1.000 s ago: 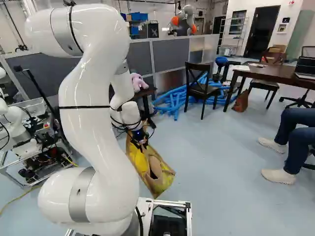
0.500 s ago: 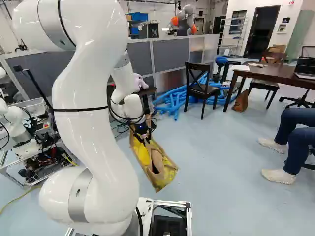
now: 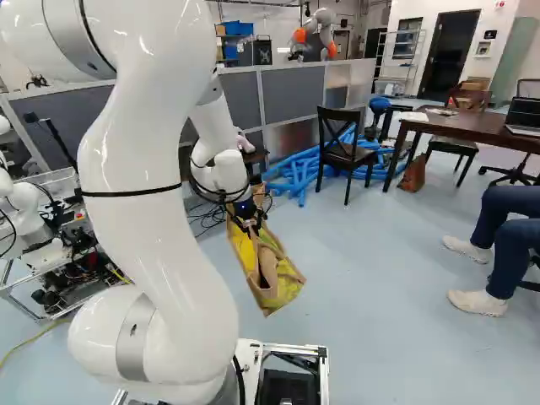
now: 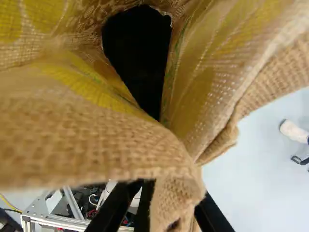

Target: Pick up the bag on the ground and place it on the table

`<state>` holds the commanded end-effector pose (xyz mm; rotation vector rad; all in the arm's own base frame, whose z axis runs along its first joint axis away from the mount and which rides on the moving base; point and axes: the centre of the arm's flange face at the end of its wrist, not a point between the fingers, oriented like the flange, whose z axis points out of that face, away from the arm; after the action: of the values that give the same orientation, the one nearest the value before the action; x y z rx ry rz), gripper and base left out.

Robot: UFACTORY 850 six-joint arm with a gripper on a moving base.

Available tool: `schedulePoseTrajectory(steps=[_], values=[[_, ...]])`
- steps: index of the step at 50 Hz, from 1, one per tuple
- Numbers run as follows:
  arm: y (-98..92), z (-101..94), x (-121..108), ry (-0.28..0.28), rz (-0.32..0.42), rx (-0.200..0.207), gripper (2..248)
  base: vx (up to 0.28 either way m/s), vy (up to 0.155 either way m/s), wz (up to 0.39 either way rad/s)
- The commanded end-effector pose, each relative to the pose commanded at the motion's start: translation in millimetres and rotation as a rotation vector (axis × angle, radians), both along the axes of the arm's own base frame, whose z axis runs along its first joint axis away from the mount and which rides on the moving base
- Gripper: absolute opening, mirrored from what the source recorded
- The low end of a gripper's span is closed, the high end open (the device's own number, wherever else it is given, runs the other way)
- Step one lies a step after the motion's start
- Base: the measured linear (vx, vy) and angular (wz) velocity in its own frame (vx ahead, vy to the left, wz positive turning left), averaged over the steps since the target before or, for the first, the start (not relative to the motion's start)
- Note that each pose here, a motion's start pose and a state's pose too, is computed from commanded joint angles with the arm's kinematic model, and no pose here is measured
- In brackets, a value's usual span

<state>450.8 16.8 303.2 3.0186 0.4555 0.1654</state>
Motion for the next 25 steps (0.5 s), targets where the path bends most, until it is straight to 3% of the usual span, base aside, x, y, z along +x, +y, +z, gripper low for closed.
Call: schedulePoseTrajectory(steps=[25], values=[[-3.1,36.2,14.2,0.017,-0.106,0.017,21,0.0,0.0,0.0]])
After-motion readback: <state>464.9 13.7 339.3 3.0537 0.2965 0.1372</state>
